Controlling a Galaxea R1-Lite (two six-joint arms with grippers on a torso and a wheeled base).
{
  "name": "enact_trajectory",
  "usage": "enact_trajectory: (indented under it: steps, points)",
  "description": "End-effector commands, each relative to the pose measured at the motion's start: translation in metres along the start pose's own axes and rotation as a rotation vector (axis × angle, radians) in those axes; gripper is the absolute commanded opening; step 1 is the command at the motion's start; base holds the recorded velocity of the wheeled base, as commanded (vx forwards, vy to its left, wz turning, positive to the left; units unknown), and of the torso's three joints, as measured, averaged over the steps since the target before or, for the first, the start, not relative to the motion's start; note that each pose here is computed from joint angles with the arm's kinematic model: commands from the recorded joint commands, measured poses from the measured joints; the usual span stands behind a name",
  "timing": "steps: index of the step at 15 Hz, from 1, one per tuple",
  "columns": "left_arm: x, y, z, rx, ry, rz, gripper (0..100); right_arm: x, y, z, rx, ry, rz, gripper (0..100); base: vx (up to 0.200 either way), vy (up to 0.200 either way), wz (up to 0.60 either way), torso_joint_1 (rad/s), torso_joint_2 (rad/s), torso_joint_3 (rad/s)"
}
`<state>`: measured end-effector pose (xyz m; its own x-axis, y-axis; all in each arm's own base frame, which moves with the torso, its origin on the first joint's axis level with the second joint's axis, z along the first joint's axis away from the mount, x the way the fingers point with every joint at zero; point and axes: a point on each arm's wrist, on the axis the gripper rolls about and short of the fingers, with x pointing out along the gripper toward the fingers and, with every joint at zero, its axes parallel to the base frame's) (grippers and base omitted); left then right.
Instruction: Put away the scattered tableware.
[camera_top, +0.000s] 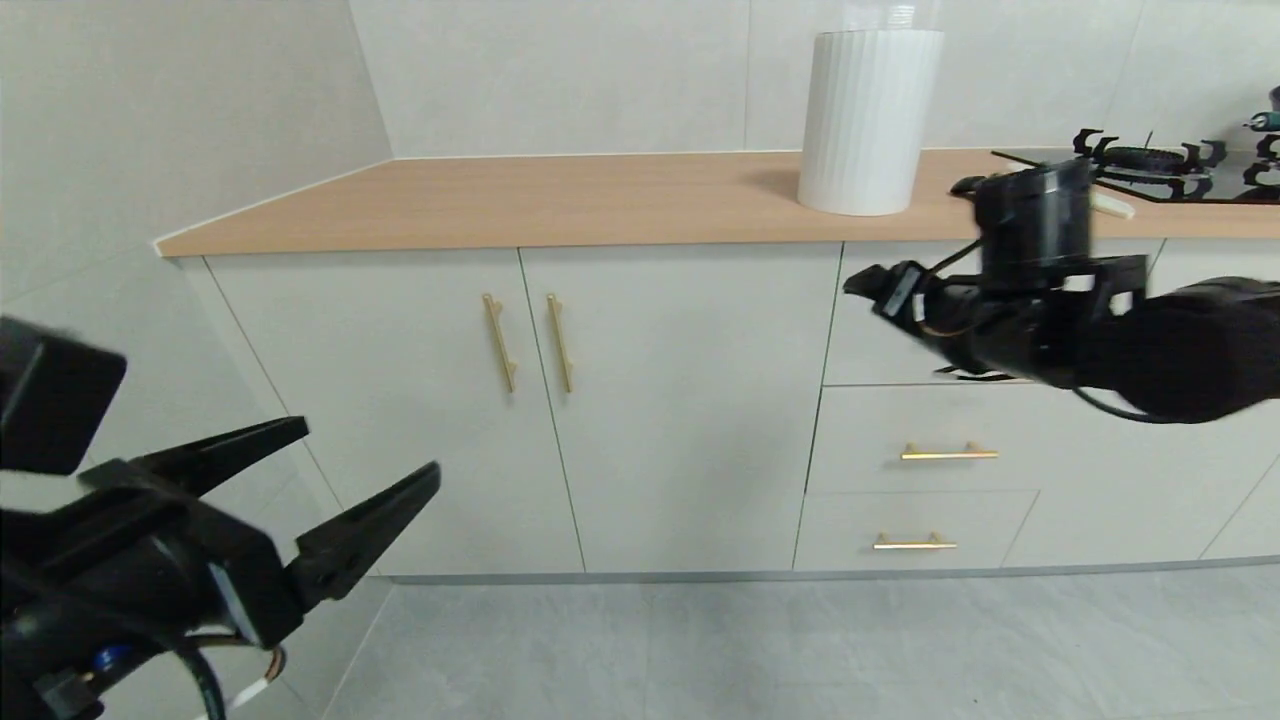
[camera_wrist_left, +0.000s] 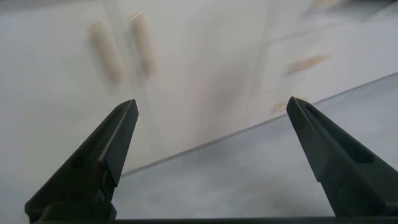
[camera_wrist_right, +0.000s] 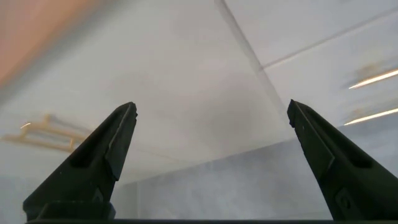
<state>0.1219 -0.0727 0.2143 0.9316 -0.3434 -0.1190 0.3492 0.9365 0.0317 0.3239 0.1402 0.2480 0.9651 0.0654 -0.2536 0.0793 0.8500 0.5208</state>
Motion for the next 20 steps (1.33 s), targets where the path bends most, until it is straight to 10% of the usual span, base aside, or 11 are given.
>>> enact_trajectory:
  steps: [1,5,8,14,20]
  points:
    - [-0.052,0.026,-0.039,0.043,-0.03,0.226,100,-0.151,-0.06,0.051,-0.137,-0.218,-0.028,100,0.0,0.0,0.0,0.0,0.0,0.0]
    - [-0.114,0.029,-0.088,0.032,-0.119,0.279,100,-0.27,-0.115,0.036,-0.35,-0.407,-0.08,100,0.0,0.0,0.0,0.0,0.0,0.0]
    - [-0.148,0.025,-0.13,0.049,-0.056,0.382,100,-0.342,-0.15,0.006,-0.359,-0.421,-0.122,100,0.0,0.0,0.0,0.0,0.0,0.0]
    - [-0.146,0.024,-0.139,0.085,-0.012,0.5,100,-0.387,-0.181,-0.046,-0.328,-0.5,-0.347,100,0.0,0.0,0.0,0.0,0.0,0.0]
    - [-0.14,0.024,-0.15,0.042,-0.039,0.534,100,-0.361,-0.217,-0.108,-0.321,-0.461,-0.48,100,0.0,0.0,0.0,0.0,0.0,0.0]
